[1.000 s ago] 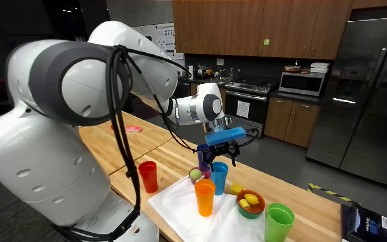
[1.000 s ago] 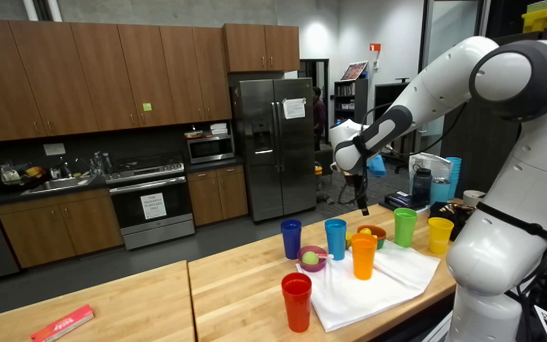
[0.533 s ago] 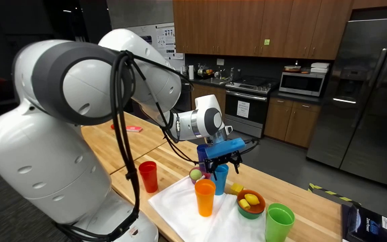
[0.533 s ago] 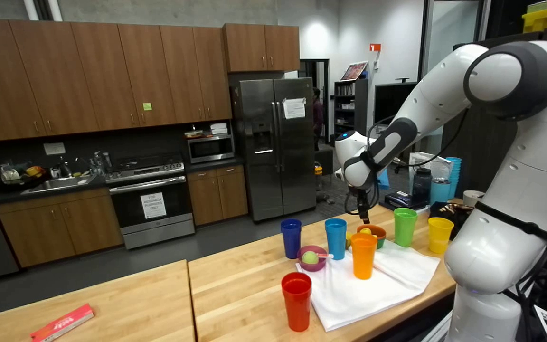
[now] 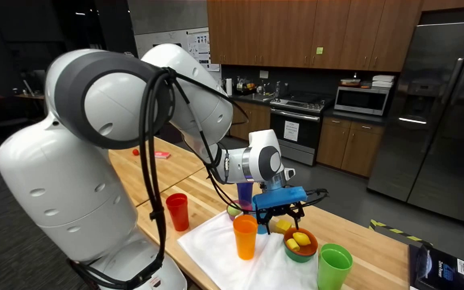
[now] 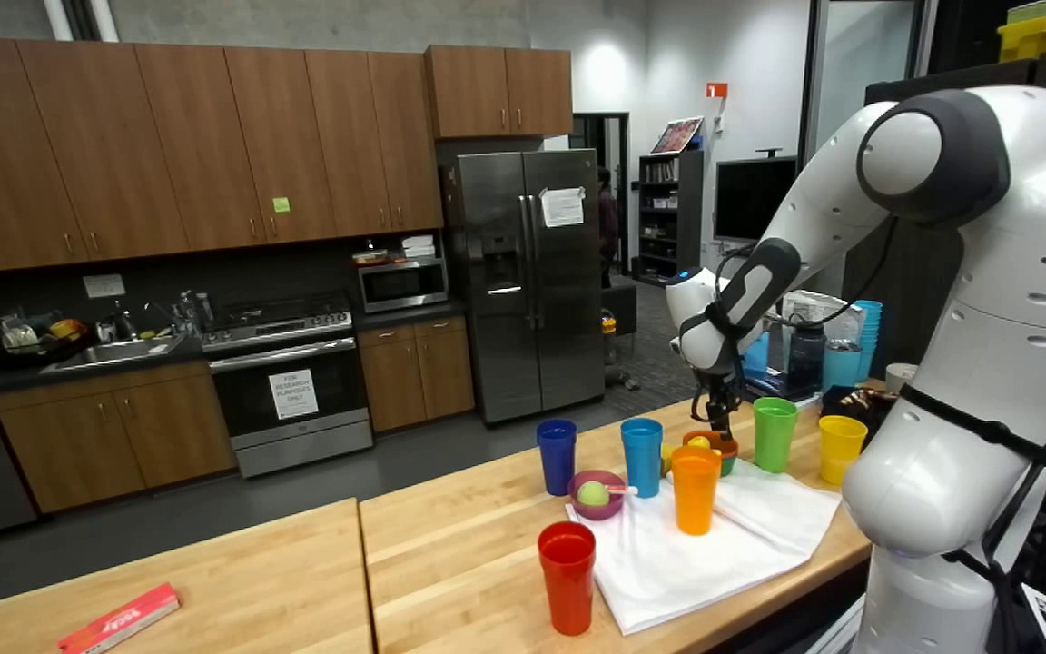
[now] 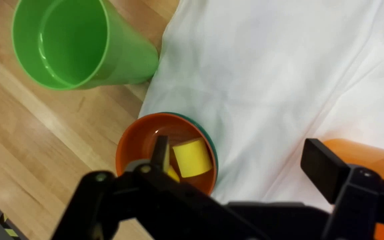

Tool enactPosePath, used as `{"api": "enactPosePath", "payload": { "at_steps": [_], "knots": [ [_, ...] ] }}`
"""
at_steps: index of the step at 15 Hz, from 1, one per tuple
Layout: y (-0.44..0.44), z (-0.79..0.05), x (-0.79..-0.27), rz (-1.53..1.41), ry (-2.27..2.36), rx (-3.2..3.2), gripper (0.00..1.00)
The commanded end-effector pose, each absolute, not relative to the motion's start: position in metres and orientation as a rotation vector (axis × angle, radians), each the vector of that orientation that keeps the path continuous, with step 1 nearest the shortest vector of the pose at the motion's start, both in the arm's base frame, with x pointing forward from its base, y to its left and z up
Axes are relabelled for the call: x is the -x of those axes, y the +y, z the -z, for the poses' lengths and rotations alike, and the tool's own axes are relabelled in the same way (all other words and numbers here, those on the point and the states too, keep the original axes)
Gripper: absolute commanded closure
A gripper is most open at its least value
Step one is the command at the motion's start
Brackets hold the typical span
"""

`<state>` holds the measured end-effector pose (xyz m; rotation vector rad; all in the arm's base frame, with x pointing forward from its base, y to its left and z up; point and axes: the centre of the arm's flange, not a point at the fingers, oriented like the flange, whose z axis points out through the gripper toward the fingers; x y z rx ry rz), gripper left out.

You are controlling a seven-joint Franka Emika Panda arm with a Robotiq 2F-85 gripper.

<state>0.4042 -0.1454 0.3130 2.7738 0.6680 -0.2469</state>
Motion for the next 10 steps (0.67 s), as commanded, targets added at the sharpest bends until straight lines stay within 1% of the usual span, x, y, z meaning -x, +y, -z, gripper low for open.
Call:
{"api": "enactPosePath", "payload": {
  "at_steps": [1, 6, 10],
  "knots": [
    [-0.158, -0.323, -0.392, 0.175, 0.577, -2.892, 0.0],
    [-0.161, -0.337, -0.378, 0.103, 0.435, -3.165, 0.0],
    [-0.155, -0.36, -0.372, 0.053, 0.364, -3.255, 0.0]
  ]
}}
